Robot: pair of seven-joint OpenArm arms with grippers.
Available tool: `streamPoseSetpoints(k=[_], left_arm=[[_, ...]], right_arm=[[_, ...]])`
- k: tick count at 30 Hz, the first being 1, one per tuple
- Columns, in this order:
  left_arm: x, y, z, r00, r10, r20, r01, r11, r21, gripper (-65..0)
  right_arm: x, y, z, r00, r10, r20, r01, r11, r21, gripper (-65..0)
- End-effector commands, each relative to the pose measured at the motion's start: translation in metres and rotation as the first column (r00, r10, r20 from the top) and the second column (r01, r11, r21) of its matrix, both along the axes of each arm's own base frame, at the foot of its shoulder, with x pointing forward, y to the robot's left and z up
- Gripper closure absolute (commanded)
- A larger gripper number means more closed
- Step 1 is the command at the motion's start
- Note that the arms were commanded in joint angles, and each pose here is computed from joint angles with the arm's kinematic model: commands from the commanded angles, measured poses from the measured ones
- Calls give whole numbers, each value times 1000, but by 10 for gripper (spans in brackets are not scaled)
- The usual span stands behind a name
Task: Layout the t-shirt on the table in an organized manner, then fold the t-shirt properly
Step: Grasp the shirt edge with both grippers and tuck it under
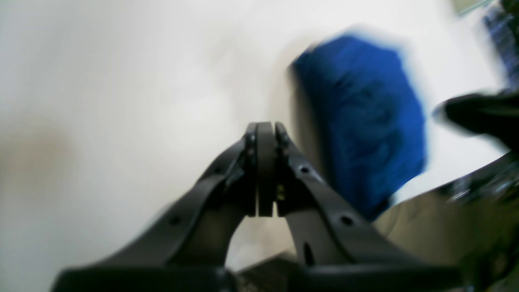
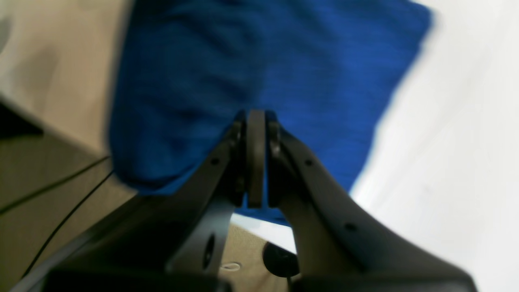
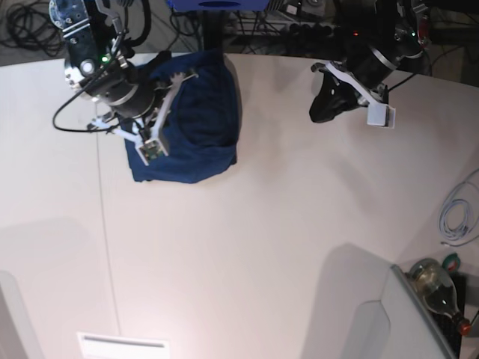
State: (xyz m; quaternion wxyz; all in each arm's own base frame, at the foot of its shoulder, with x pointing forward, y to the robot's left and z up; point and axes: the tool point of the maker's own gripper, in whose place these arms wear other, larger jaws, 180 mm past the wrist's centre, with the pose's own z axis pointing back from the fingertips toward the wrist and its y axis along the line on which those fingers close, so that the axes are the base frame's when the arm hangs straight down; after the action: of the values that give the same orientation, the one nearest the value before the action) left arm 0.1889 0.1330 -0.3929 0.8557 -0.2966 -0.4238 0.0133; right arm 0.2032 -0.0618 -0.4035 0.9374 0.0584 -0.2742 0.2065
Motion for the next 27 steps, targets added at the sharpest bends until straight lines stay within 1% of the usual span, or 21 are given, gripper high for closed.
streamPoseSetpoints(k=[1,3,5,6,7,8,13,17,22,24,27], left_arm=[[2,-5,12,999,-5,41,7,999,-51,-61],[1,-8,12,999,18,37,-13,992,-129,-308],[0,-17,4,1000,18,11,-15,984,-176,-492],[1,-23,0,1000,9,3,-8,981,-193,-551],[5,-32,-4,1000,-8,-3,8,978,-211,-584],[5,-43,-10,999,-33,-20,27,973,-231,-594],[4,-84,-35,988,-128,-85,97,949,-299,-592],[3,-102,-49,981,-150,-127,99,937,-336,-592],[6,-101,-69,972,-153,-177,88,939,-332,-592],[6,-102,-80,964,-178,-198,115,949,-292,-592],[5,-115,-90,953,-211,-219,151,953,-262,-592]], right_arm=[[6,-10,6,999,-26,31,26,1000,-4,-9],[9,-27,6,997,-71,37,72,997,-23,-9],[10,-38,6,996,-80,40,81,996,-45,-9],[11,-42,6,996,-79,41,82,995,-53,-9],[11,-44,5,996,-78,42,80,995,-61,-9],[11,-47,5,996,-75,43,78,995,-68,-9],[11,-52,5,997,-68,44,72,994,-84,-9],[11,-52,6,997,-69,46,73,994,-84,-9],[14,-53,7,996,-72,54,77,994,-84,-9],[17,-61,9,993,-101,61,106,991,-86,-9],[19,-68,10,991,-120,66,126,988,-93,-9]])
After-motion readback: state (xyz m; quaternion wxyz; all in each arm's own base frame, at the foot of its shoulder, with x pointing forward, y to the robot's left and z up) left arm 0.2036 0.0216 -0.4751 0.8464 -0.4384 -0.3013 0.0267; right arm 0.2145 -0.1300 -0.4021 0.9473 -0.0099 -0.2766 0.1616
